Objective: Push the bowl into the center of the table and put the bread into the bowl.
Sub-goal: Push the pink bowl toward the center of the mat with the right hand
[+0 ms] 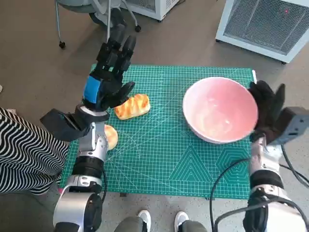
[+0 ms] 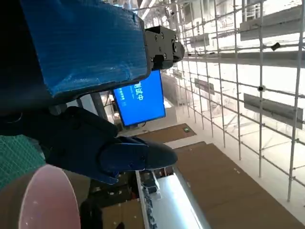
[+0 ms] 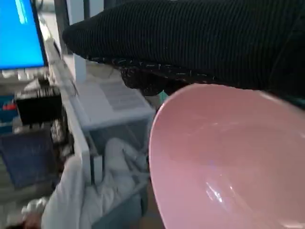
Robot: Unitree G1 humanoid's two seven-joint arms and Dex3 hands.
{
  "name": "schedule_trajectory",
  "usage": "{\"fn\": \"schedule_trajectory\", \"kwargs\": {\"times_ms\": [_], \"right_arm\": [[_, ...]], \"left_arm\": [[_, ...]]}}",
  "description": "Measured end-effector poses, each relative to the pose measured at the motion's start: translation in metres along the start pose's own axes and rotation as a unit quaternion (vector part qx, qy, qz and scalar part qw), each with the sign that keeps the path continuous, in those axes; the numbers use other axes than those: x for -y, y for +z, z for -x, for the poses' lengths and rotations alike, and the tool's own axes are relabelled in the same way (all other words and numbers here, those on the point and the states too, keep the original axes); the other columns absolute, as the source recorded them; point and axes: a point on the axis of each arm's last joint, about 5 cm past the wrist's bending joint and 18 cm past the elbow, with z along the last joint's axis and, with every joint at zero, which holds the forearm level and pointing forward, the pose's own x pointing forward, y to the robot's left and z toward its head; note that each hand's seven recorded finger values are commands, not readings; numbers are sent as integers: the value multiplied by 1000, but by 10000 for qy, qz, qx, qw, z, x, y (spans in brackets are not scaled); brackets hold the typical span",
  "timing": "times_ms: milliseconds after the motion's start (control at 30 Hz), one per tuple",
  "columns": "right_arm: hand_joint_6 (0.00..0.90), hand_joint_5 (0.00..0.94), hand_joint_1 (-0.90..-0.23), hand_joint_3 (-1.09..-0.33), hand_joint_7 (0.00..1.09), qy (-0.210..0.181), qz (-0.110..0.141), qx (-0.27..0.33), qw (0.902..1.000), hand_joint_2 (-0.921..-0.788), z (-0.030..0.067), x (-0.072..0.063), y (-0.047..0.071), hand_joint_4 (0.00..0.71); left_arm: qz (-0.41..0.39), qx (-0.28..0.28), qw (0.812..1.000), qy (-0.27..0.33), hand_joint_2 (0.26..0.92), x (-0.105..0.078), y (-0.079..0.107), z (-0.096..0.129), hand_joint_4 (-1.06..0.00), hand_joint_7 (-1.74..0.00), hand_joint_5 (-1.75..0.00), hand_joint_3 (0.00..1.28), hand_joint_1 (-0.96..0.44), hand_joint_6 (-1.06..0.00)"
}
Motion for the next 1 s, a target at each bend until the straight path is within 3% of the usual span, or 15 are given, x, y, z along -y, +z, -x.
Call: {"fn": "schedule_trajectory", "kwargs": {"times_ms": [367,667,900,1000], "right_arm": [[56,9,-684,-831,229,368,-93,1,9993,-921,-27,-152,-6,94],[51,3,-683,-846,220,523,-167,-32,9985,-921,-21,-220,-37,86],[44,0,-710,-838,211,758,-304,-1,9967,-921,-32,-351,-45,63],[42,0,-690,-842,207,842,-365,14,9958,-921,-35,-404,-48,55]], "left_arm": [[-36,-40,10000,80,921,-23,0,34,-58,-209,-13,298,-652,-7],[-49,-55,9999,110,921,-31,0,47,-58,-207,-10,295,-646,-4],[-59,-59,9998,162,921,-37,2,50,-58,-206,-8,294,-644,-3],[-57,-59,9998,162,921,-36,1,50,-59,-205,-8,295,-642,-3]]}}
